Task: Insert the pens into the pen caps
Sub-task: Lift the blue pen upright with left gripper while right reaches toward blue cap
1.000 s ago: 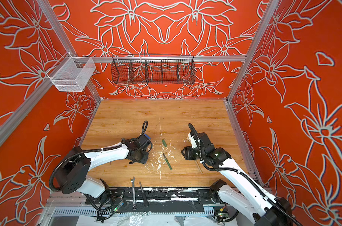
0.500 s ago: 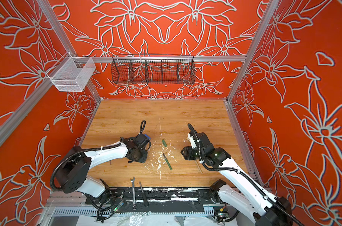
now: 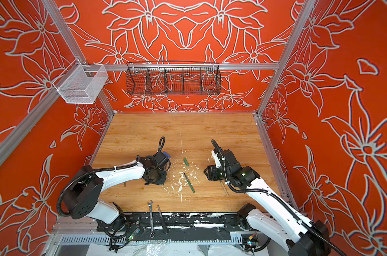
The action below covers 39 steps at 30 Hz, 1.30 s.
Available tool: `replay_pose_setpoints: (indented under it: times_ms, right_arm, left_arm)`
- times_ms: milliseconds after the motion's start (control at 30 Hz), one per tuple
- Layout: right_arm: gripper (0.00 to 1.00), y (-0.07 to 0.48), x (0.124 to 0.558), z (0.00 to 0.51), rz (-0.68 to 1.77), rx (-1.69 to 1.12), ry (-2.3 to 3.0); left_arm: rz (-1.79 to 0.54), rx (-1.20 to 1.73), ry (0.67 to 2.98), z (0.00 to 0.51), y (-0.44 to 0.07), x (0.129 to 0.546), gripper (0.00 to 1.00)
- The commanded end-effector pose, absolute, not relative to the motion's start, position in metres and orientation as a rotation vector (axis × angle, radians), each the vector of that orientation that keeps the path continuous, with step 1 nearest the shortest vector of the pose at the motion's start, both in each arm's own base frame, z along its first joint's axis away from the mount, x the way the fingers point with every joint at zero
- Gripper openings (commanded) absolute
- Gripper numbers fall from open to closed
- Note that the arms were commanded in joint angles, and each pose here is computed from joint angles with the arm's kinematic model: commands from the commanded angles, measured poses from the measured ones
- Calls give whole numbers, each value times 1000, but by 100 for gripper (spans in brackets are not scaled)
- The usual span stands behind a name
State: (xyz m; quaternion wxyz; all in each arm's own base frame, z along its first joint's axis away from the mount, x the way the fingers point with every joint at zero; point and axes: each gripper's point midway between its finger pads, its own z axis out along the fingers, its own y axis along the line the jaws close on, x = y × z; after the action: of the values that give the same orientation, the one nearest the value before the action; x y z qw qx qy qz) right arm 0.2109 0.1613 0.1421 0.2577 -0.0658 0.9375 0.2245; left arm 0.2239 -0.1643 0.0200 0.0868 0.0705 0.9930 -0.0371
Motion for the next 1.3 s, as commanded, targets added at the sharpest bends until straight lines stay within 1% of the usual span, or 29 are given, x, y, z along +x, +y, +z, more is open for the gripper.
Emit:
replay_pose_setpoints:
  times_ms: [0, 100, 167, 333, 433, 567, 767, 900, 1033, 1200, 1267]
  right_arm:
    - [61, 164, 217, 155, 613, -163, 2512]
    - [61, 164, 217, 155, 609, -161, 2509]
    - [61, 164, 217, 153, 607, -166, 2509]
    - [62, 167, 221, 149, 584, -207, 2524]
    - [62, 168, 225, 148, 554, -244, 2531]
    - [62, 180, 238, 153, 545, -345, 2517]
    - [64, 236, 277, 160, 628, -528, 2496]
    - [66, 289, 303, 155, 642, -710, 2468]
    - [66, 337, 318, 134, 712, -831, 2487]
    - [70, 384, 331, 110, 710, -984, 2481]
    - [70, 395, 339, 100, 711, -997, 2494]
  left_arm:
    - [-16, 224, 2993, 16, -152, 213, 7]
    - [-18, 234, 2984, 17, -152, 214, 2]
    - [-11, 241, 2968, 20, -151, 216, 0]
    - [-51, 269, 2890, 40, -155, 224, 0]
    - [-107, 276, 2817, 62, -157, 228, 0]
    - [-245, 255, 2650, 110, -160, 229, 0]
    - [-464, 209, 2356, 192, -151, 215, 0]
    - [-546, 144, 2225, 229, -137, 201, 0]
    - [-580, 119, 2160, 251, -123, 185, 0]
    - [-624, 183, 2141, 257, -125, 174, 0]
    - [-635, 184, 2124, 261, -125, 172, 0]
